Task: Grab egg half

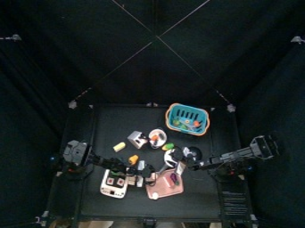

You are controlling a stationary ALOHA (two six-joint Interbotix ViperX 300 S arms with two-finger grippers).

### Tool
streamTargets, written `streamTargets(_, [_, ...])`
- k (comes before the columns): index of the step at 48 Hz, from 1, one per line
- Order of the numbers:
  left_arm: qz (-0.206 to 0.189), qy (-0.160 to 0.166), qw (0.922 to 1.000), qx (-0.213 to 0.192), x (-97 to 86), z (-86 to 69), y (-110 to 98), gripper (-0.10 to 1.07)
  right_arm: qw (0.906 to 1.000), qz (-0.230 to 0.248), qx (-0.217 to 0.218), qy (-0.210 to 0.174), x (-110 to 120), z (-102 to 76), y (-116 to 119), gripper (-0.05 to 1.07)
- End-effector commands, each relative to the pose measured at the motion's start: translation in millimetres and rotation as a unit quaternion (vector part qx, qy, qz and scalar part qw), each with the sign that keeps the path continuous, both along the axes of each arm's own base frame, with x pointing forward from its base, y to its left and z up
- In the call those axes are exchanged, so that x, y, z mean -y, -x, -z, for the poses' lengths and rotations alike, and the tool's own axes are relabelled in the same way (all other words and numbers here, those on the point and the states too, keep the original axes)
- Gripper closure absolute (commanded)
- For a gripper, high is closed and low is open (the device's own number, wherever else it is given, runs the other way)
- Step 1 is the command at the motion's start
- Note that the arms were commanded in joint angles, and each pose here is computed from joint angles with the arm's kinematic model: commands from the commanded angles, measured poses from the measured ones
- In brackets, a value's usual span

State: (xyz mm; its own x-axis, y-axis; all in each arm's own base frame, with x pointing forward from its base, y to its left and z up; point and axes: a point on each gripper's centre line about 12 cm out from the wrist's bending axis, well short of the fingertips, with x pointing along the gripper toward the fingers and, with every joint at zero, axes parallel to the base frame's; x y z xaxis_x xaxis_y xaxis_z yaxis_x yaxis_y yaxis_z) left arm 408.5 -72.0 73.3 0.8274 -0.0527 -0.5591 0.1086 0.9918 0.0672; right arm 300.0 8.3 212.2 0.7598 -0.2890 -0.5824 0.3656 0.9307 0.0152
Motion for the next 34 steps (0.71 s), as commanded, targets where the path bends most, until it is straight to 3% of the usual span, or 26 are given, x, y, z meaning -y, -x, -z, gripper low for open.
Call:
streamTargets(1, [-0.007,0.005,0.9999,0.014,-1.7,-8.3,-6.7,-0.03,0.9999,0.000,0.011,-0.001,0.4,-7.2,-2.4,0.23])
streamTargets(21, [-0.016,0.011,0.9997,0.017,-3.7,-9.9,-10.9,0.06,1.0000,0.000,0.008,-0.001,0.2,-5.4,-3.4,0.23])
streamTargets(34, [-0.015,0.011,0.9998,0.012,-2.8,-8.4,-10.2,0.20,1.0000,0.000,0.008,-0.001,0.2,-5.4,-3.4,0.23])
